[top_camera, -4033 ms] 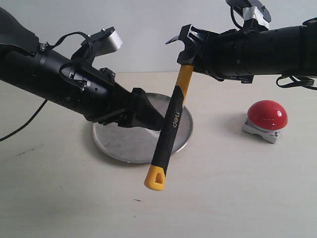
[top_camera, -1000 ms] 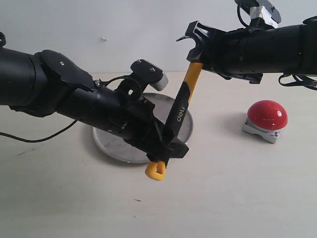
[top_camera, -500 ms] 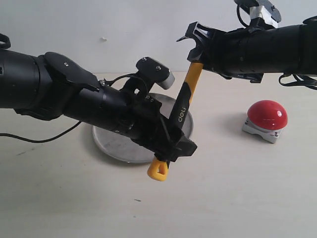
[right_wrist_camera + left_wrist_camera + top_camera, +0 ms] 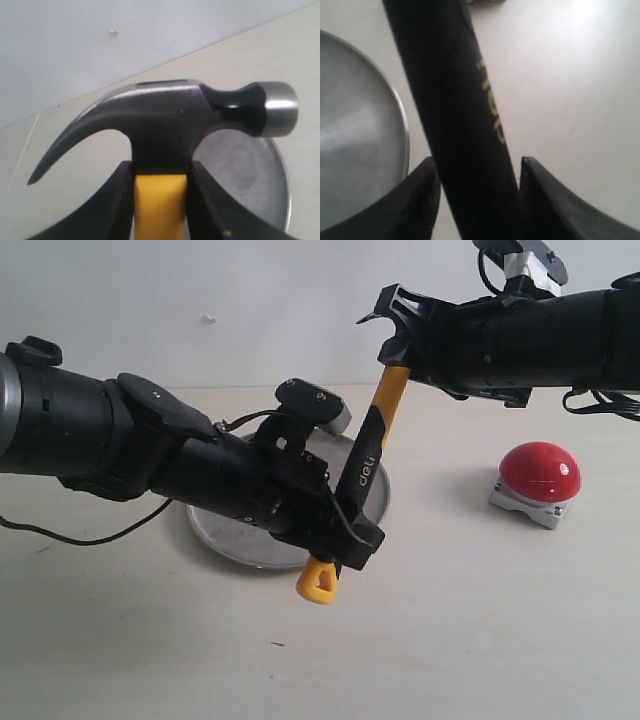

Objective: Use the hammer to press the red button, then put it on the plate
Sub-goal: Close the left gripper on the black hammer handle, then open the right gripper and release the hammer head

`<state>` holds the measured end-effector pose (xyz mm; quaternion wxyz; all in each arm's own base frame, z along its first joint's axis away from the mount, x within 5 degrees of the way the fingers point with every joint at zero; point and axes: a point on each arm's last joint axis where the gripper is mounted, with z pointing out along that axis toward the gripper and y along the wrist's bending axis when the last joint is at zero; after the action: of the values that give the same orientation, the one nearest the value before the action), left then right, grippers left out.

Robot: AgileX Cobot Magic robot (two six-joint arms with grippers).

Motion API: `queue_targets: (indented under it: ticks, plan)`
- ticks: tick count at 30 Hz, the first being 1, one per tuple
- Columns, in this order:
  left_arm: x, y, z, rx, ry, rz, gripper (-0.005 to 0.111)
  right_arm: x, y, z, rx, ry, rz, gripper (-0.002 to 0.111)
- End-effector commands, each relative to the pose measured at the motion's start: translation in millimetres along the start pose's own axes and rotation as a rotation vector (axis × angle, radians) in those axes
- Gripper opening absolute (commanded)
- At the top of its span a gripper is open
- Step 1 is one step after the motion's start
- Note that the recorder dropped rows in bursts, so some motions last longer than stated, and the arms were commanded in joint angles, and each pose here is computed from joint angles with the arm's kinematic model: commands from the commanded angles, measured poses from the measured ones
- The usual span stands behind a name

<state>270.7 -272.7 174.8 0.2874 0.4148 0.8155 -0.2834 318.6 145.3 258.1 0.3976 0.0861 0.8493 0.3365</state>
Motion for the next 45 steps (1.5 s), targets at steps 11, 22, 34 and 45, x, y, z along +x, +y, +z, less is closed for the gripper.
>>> queue_targets:
  ticks: [11,22,34,45]
  plan:
    - [-16,-3.0,-10,-0.013,-0.065,0.011,0.064,-6,8,-4,-0.031,-0.019,-0.008,0.0]
    - [-17,-3.0,-10,-0.013,-0.071,-0.001,0.013,-6,8,-4,-0.031,-0.019,-0.01,0.0]
    - [-22,-3.5,-14,-0.023,-0.097,-0.014,0.0,-6,8,-4,-0.03,-0.019,-0.011,0.018]
    - [-36,-10.9,-36,-0.03,-0.16,0.009,0.0,-2,8,-4,-0.04,0.023,-0.132,0.045]
